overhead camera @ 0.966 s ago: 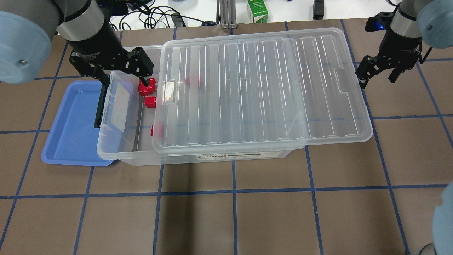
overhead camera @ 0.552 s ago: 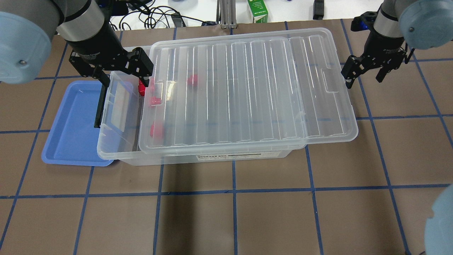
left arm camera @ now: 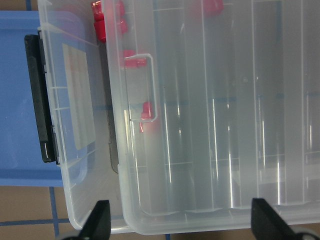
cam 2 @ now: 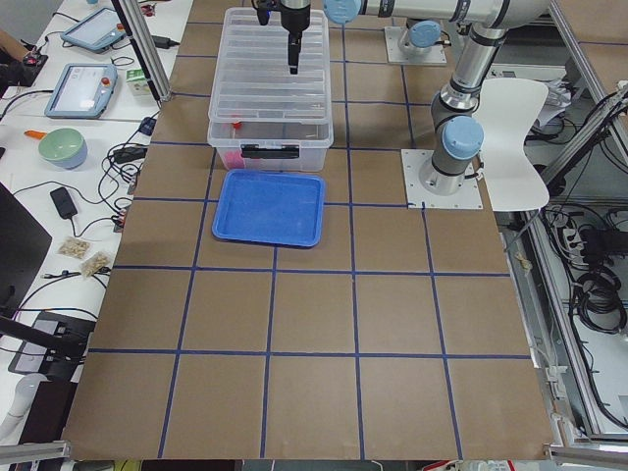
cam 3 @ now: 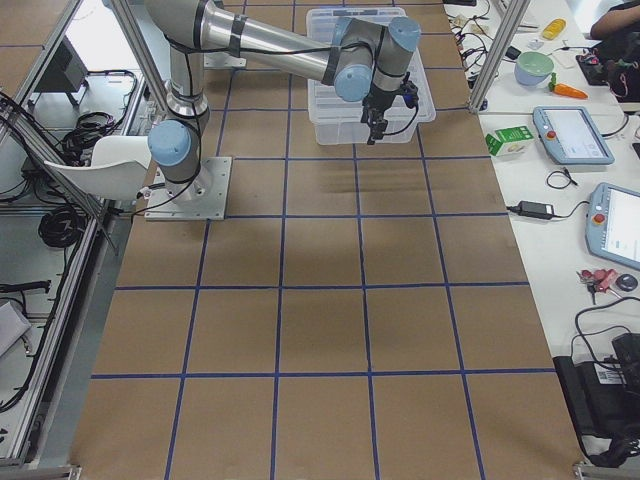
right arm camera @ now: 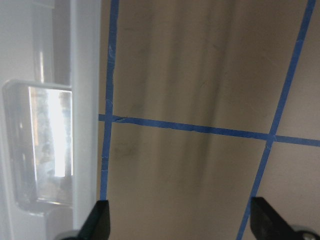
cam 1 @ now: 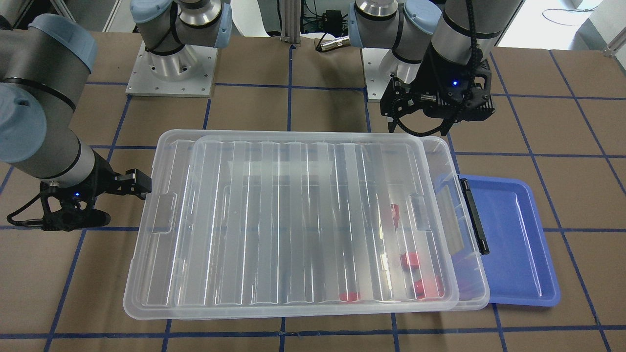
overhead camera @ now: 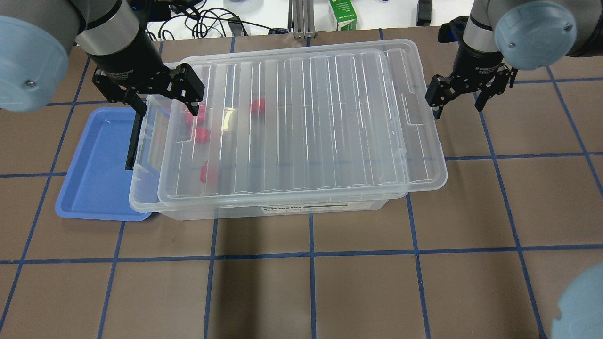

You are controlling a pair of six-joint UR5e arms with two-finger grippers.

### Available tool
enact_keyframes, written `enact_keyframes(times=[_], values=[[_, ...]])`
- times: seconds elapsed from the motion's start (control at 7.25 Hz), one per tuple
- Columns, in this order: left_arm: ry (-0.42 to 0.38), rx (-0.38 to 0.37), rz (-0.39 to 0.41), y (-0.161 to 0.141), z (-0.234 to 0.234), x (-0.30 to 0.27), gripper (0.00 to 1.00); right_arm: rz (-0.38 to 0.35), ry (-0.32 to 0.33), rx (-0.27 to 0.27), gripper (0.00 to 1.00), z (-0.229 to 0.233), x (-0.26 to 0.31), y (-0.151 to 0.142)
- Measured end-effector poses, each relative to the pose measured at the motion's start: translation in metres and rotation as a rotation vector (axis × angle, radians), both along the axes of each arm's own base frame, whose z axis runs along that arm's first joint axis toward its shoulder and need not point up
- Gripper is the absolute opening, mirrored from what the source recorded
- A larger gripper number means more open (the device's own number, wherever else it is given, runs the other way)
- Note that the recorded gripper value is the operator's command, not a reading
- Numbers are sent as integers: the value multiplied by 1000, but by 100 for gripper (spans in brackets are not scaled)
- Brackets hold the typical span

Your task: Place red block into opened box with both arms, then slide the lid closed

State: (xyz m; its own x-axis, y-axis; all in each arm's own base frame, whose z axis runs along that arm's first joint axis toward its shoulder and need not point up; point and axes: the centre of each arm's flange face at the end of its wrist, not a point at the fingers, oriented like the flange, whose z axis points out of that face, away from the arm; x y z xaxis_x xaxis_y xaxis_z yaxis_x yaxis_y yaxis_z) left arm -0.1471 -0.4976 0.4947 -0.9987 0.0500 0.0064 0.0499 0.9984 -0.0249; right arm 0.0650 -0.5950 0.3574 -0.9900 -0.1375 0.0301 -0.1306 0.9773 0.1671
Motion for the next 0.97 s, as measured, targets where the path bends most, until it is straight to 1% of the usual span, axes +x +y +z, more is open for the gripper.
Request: enact_keyframes(times=[0.55,0.97], values=[[-1,-1,0,0,0,0,100,-8,8,-2,100,0,23,3],[-1,-1,0,-1,0,0,100,-7,8,-1,100,-1,30,3]])
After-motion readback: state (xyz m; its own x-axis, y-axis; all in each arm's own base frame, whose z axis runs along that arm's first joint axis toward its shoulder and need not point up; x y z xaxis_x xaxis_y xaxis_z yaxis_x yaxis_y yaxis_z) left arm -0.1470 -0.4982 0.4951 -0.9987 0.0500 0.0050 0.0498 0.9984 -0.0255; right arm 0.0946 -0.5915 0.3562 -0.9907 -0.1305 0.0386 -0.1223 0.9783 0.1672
